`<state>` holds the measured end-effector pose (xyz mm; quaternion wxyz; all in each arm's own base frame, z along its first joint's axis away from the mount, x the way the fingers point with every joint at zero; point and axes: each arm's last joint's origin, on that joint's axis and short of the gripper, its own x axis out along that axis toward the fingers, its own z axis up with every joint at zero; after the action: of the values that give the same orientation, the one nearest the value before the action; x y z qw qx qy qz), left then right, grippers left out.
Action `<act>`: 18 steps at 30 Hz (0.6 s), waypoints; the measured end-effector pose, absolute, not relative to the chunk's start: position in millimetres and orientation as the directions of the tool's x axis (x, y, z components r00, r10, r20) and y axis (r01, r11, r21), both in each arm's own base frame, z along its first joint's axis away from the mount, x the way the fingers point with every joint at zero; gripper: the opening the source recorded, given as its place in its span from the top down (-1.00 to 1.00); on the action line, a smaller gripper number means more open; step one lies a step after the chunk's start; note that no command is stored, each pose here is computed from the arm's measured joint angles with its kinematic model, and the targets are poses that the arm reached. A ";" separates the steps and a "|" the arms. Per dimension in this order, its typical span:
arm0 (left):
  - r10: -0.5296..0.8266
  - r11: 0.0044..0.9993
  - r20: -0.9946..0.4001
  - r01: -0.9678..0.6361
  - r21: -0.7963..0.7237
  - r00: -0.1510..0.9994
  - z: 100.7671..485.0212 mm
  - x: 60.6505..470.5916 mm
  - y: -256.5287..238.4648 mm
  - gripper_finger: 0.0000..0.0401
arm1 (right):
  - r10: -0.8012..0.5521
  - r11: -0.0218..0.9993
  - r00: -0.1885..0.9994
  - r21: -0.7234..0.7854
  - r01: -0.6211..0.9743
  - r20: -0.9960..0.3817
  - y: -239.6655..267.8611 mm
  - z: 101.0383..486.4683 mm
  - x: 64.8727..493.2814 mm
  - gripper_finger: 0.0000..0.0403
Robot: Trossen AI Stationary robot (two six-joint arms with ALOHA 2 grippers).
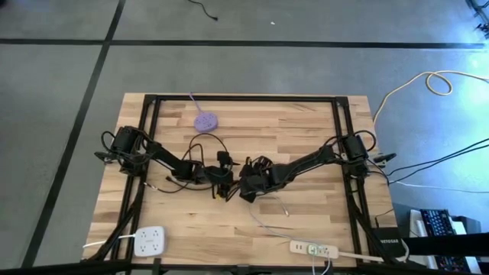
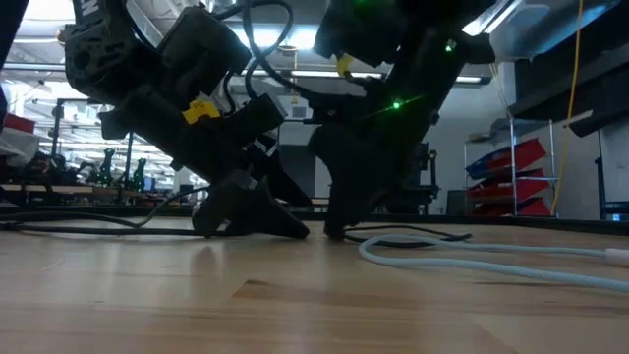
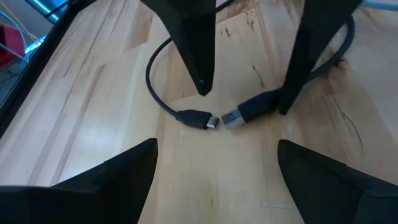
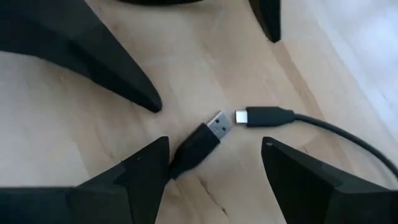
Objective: Insert USB
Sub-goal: Insert the right black usb cable into the white outlet extension
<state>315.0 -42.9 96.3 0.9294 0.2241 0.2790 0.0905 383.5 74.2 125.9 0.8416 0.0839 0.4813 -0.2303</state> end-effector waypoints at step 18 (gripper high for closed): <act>0.284 0.889 -0.477 -0.043 0.455 0.832 96.6 315.6 -40.6 -0.57 | -0.272 0.878 0.407 -0.053 0.475 -0.872 68.4 122.9 383.9 0.22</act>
<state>315.6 -40.6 96.6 0.9318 0.2181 0.2763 0.0879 383.9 68.4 122.9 0.8325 0.1022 0.4961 -0.2245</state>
